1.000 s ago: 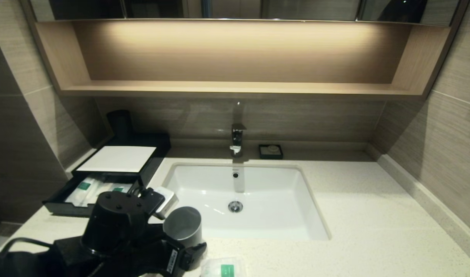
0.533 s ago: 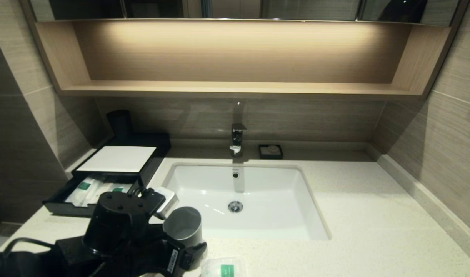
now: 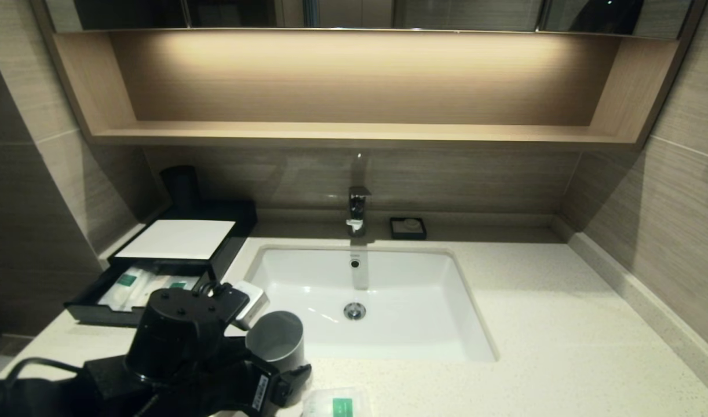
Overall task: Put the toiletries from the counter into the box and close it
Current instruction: Pick up the cup
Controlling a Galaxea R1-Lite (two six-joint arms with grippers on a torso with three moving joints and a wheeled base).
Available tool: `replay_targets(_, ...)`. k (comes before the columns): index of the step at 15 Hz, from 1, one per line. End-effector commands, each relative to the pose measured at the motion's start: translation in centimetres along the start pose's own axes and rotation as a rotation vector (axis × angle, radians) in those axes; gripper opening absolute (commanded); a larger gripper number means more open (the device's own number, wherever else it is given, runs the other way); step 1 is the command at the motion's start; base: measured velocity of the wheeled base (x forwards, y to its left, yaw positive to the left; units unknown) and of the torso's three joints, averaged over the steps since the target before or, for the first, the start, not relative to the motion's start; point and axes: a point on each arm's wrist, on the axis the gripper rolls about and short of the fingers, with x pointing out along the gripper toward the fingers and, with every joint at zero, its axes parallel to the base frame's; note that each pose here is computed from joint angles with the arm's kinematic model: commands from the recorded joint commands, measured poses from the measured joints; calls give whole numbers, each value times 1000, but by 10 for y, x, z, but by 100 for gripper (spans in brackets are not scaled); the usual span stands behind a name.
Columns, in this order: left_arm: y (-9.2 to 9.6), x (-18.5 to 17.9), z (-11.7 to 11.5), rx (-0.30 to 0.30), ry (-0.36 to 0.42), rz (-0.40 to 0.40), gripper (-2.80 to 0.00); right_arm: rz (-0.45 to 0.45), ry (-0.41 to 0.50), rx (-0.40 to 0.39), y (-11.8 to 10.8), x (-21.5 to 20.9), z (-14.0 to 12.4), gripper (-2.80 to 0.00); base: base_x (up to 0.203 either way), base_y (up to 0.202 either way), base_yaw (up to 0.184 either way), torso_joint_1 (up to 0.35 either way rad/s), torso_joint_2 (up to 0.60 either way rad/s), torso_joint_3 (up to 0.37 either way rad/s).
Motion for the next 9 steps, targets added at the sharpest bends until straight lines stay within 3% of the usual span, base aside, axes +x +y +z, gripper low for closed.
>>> replay_targets(1,0,0,1,-3,-6,0,0,0,2,0,0,0,0,-280,0,0,0,0,0,0)
replay_targets(5,0,0,1,-3,-5,0,0,0,1,0,0,0,0,-280,0,0,0,0,0,0)
replay_targets(6,0,0,1,-3,-12,-1,-18,0,2,0,0,0,0,-280,0,0,0,0,0,0)
replay_targets(7,0,1,2,-4,-17,0,-280,1,2,0,0,0,0,-280,0,0,0,0,0,0)
replay_targets(9,0,1,2,-6,-20,-2,-280,1,2,0,0,0,0,-280,0,0,0,0,0,0)
